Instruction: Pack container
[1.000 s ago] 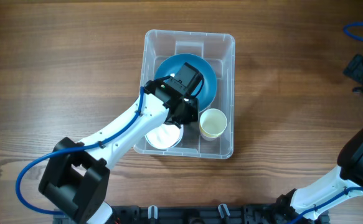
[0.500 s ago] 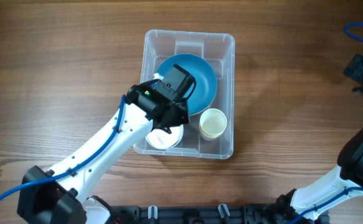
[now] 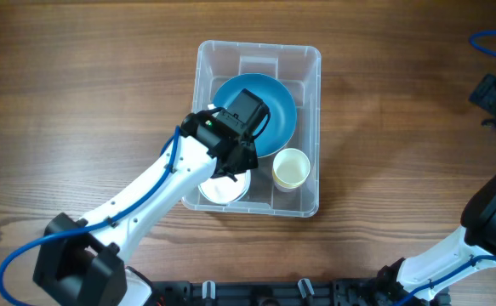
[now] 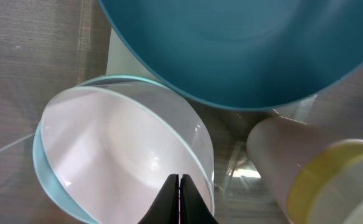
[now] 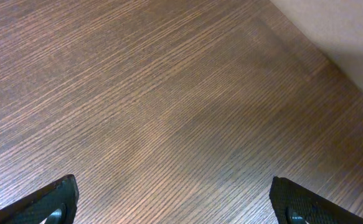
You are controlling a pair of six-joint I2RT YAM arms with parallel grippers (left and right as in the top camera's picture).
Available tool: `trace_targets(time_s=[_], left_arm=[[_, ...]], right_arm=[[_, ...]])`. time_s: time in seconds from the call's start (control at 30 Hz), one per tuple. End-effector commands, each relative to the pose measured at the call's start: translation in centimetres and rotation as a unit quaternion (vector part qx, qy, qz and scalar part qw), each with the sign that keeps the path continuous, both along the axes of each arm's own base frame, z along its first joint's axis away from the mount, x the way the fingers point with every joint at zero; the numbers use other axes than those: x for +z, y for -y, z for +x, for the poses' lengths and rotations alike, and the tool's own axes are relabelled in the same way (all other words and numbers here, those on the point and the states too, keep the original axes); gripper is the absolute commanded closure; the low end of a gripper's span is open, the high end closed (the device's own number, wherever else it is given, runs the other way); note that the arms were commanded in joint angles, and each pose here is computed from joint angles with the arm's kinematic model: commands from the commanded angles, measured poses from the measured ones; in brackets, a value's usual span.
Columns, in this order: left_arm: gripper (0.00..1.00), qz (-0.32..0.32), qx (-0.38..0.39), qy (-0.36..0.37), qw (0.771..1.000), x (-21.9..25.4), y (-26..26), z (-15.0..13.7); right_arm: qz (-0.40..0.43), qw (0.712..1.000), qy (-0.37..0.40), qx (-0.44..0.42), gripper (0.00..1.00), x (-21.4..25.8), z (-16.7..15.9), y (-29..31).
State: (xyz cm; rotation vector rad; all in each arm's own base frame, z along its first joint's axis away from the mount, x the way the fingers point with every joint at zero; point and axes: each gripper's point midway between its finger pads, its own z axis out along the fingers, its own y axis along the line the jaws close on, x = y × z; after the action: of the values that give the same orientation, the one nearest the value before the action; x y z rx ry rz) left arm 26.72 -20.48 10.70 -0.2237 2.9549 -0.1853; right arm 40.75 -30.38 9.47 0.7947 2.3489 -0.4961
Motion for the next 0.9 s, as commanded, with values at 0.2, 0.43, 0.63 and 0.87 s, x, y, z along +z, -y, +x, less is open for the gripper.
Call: trace_targets(time_s=[0.2, 0.43, 0.63, 0.87], left_arm=[[0.96, -0.054, -0.048, 0.007, 0.997, -0.6, 3.1, 1.3], [0.96, -0.086, -0.087, 0.010, 0.992, -0.3, 4.5, 1.3], [0.96, -0.034, -0.052, 0.053, 0.997, 1.0, 1.6, 2.6], [0.94, -0.019, 0.088, 0.167, 0.982, 7.8, -7.8, 6.7]], right_arm=[[-0.006, 1.000, 0.002, -0.002, 0.00, 0.4, 0.1, 0.3], [-0.006, 1.000, 0.002, -0.002, 0.00, 0.4, 0.1, 0.3], [-0.006, 1.000, 0.002, -0.002, 0.00, 0.4, 0.1, 0.3], [-0.006, 1.000, 0.002, -0.002, 0.00, 0.4, 0.1, 0.3]])
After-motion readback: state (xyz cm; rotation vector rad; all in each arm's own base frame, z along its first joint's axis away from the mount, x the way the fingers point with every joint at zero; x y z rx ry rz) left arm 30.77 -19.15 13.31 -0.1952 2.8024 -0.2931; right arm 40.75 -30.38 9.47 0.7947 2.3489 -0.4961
